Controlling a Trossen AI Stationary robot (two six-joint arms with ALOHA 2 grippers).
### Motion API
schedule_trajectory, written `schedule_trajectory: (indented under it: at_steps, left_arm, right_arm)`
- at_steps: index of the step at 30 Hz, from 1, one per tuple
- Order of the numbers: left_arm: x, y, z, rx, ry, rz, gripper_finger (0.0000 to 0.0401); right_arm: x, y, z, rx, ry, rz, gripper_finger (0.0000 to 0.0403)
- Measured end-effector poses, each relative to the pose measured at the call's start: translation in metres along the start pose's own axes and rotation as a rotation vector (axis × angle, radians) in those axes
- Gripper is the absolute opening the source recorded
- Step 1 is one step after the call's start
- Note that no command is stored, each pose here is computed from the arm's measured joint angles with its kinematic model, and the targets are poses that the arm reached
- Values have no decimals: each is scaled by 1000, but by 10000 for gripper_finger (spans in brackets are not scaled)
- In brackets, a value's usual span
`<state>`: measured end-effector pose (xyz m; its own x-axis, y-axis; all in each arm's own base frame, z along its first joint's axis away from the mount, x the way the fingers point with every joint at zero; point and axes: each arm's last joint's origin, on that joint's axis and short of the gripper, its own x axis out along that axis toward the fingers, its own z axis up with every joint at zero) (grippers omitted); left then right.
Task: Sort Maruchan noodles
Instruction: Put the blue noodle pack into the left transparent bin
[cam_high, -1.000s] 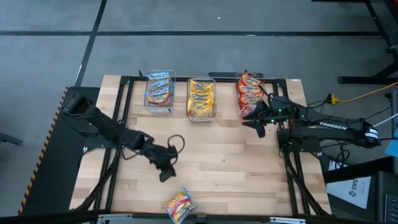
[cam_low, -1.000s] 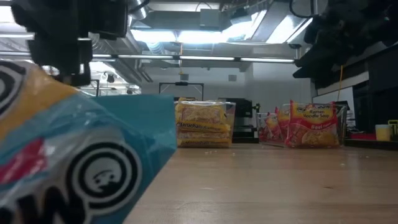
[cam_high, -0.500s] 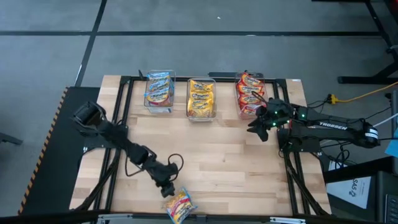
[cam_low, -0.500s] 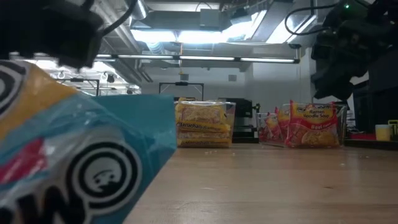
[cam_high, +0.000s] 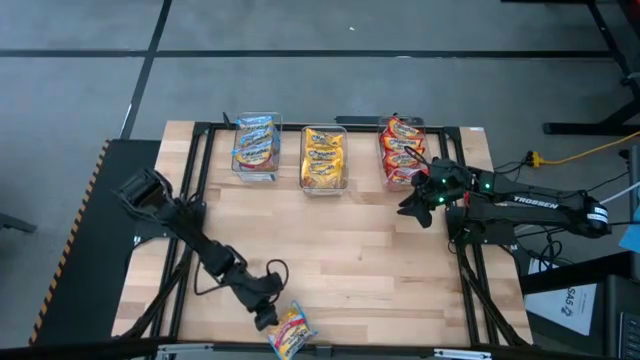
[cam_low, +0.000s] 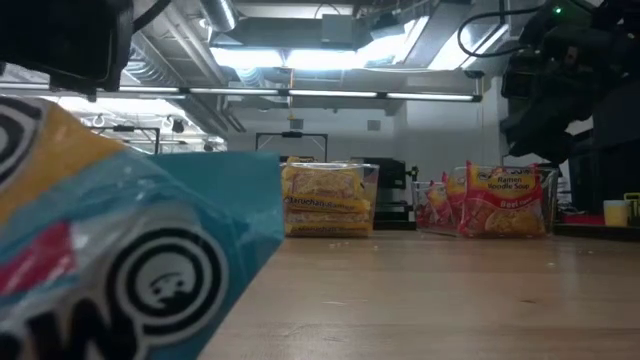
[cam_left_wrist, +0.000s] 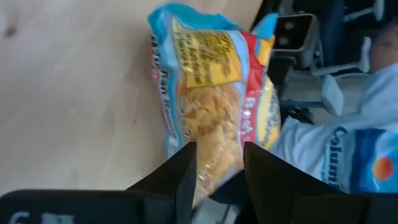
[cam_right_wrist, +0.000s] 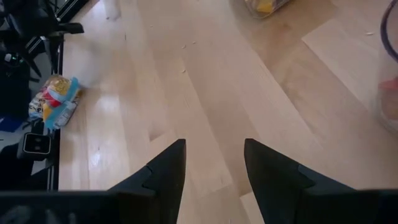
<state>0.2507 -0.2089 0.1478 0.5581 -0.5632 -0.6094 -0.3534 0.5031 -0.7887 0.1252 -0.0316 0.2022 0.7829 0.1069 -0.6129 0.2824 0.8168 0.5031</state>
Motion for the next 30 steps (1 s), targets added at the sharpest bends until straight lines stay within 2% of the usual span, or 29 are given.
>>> schedule_trajectory:
  at_steps: [6,14,17,21,30]
  left_arm:
    - [24,6,3,14,-18,62,126]
    - [46,0,10,12,13,57,120]
    - [46,-5,14,11,6,43,86]
    - [45,-7,25,88,-11,38,12]
    - [35,19,66,122,109,152,1]
  right_arm:
    - [0,0,0,0,0,1,167]
    - [0,0,0,0,-3,-4,167]
    - [0,0,0,1,-7,-16,167]
    - [0,-1,1,2,-21,-49,167]
    - [0,-2,0,9,-17,-62,167]
